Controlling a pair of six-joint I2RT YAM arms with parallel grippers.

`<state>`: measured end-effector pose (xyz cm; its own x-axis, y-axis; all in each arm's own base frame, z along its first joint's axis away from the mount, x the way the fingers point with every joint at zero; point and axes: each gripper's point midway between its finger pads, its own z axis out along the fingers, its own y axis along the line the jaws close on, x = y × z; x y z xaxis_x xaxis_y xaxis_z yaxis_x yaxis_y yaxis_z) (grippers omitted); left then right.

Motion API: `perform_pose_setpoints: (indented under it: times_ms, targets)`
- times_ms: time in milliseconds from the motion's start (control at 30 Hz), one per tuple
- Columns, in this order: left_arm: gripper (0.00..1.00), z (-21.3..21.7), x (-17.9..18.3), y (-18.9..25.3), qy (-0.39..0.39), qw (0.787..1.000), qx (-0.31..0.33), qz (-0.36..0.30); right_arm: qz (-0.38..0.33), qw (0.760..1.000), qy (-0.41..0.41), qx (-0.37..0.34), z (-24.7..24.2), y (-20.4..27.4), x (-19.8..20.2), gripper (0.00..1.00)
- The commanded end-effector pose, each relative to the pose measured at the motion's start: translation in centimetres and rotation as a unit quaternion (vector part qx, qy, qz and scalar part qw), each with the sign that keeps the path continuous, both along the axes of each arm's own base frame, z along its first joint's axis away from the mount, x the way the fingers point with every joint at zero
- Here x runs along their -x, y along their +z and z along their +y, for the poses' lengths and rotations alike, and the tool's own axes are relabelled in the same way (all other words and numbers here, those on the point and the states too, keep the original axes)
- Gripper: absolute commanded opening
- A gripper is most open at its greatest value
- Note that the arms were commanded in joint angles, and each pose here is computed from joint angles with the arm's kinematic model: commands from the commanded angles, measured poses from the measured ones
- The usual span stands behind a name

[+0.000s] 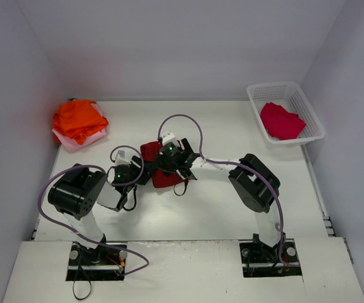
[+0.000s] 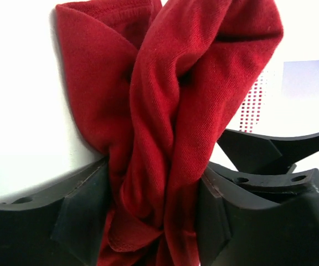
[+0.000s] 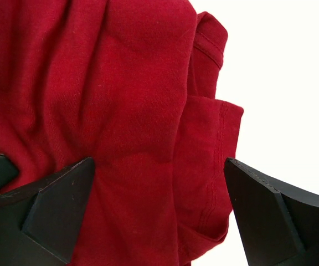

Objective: Fold and stack the t-shirts

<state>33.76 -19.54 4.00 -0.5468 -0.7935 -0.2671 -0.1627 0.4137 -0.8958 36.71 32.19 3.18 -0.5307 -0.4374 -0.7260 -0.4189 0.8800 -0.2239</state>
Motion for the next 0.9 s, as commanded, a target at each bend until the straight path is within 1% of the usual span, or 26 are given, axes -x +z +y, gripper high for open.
perform_pose_setpoints:
  times_ms: [0, 133, 267, 300, 367, 400, 500, 533, 600, 633, 700, 767, 800, 833, 867]
  targets:
    - [0.5, 0.4, 4.3, -6.4, -0.032, 0.989, -0.08, 0.117, 0.004, 1.0, -0.005, 0.02, -1.0, -0.4, 0.0, 1.0]
    - [0.45, 0.1, 4.1, -6.3, -0.033, 0.989, -0.085, 0.114, 0.004, 1.0, -0.007, 0.02, -1.2, -0.4, -0.1, 1.0]
    - [0.37, -0.3, 3.9, -6.3, -0.033, 0.989, -0.091, 0.11, 0.005, 1.0, -0.01, 0.021, -1.5, -0.4, 0.0, 1.0]
    - [0.33, -0.3, 3.9, -6.3, -0.033, 0.989, -0.094, 0.11, 0.005, 1.0, -0.012, 0.022, -1.8, -0.4, 0.0, 1.0]
    - [0.28, -0.6, 3.7, -6.2, -0.032, 0.989, -0.096, 0.106, 0.004, 1.0, -0.013, 0.021, -2.0, -0.3, -0.1, 1.0]
    - [0.22, -0.6, 3.7, -6.1, -0.032, 0.989, -0.098, 0.104, 0.005, 1.0, -0.014, 0.022, -2.1, -0.3, 0.0, 1.0]
    - [0.13, -0.8, 3.7, -6.0, -0.033, 0.989, -0.101, 0.102, 0.005, 1.0, -0.016, 0.02, -2.4, -0.2, 0.0, 1.0]
    - [0.08, -0.7, 3.7, -5.8, -0.033, 0.989, -0.101, 0.099, 0.004, 1.0, -0.017, 0.019, -2.4, -0.1, 0.0, 1.0]
    - [0.02, -0.5, 3.7, -5.8, -0.031, 0.989, -0.106, 0.1, 0.004, 1.0, -0.017, 0.018, -2.4, -0.1, 0.1, 1.0]
    - [0.0, -0.5, 3.6, -5.3, -0.03, 0.989, -0.109, 0.094, 0.004, 1.0, -0.018, 0.018, -2.5, 0.0, 0.1, 1.0]
    - [0.0, 0.1, 3.9, -5.5, -0.026, 0.987, -0.124, 0.103, 0.003, 1.0, -0.018, 0.017, -2.5, 0.1, 0.1, 1.0]
    - [0.0, 0.3, 3.7, -4.5, -0.023, 0.986, -0.133, 0.093, 0.0, 1.0, -0.017, 0.017, -2.5, 0.4, 0.0, 1.0]
    - [0.0, 0.8, 3.9, -4.6, -0.019, 0.984, -0.145, 0.1, -0.002, 1.0, -0.019, 0.017, -2.6, 0.5, -0.1, 1.0]
    - [0.0, 0.9, 3.7, -3.6, -0.018, 0.985, -0.149, 0.087, -0.002, 1.0, -0.019, 0.017, -2.6, 0.6, -0.1, 1.0]
    - [0.0, 1.4, 4.2, -3.9, -0.017, 0.981, -0.163, 0.1, -0.004, 1.0, -0.019, 0.016, -2.6, 0.8, -0.1, 1.0]
